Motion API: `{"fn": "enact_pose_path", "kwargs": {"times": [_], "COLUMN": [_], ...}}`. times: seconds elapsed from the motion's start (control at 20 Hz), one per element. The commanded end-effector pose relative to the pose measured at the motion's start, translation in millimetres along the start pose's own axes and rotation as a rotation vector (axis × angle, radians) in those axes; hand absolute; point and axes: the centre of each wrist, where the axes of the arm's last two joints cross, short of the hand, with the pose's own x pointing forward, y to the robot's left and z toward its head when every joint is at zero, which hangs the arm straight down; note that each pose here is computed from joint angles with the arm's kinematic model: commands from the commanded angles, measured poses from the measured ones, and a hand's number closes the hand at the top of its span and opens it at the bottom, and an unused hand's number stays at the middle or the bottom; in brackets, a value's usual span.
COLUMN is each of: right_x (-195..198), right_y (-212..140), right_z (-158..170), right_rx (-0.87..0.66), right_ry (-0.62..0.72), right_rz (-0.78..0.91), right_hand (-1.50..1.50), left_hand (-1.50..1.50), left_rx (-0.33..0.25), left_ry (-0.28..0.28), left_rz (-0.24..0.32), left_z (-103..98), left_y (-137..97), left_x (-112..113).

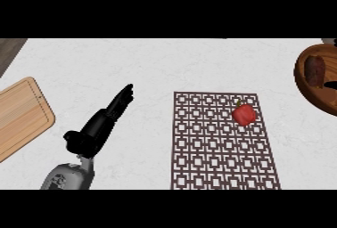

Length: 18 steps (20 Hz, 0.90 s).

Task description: Pick the sweet potato from the placemat and place it in the bowl

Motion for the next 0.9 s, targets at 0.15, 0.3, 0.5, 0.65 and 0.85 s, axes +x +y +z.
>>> {"fn": "enact_pose_path", "kwargs": {"times": [0.15, 0.3, 0.5, 0.65, 0.85], "right_x": [-14, -21, -41, -76, -101], "right_y": [-17, -15, -44, -66, -84], "right_z": [0, 2, 13, 39, 62], "right_rx": [-0.158, -0.260, -0.334, -0.357, -0.442], "right_ry": [-0.017, 0.029, 0.097, 0.140, 0.173], "right_rz": [-0.203, -0.305, -0.444, -0.487, -0.579], "right_hand": [-1.50, -1.50, -1.50, -1.50, -1.50], "left_hand": [0.00, 0.00, 0.00, 0.00, 0.00], "left_rx": [0.006, 0.009, 0.021, 0.025, 0.007], "left_ry": [-0.004, 0.014, 0.013, 0.006, 0.017], "left_rz": [0.000, -0.018, 0.000, 0.001, 0.011], "left_z": [4, 9, -3, 1, 1], "left_y": [3, 3, 12, 2, 6], "left_x": [0, 1, -7, 4, -1]}}
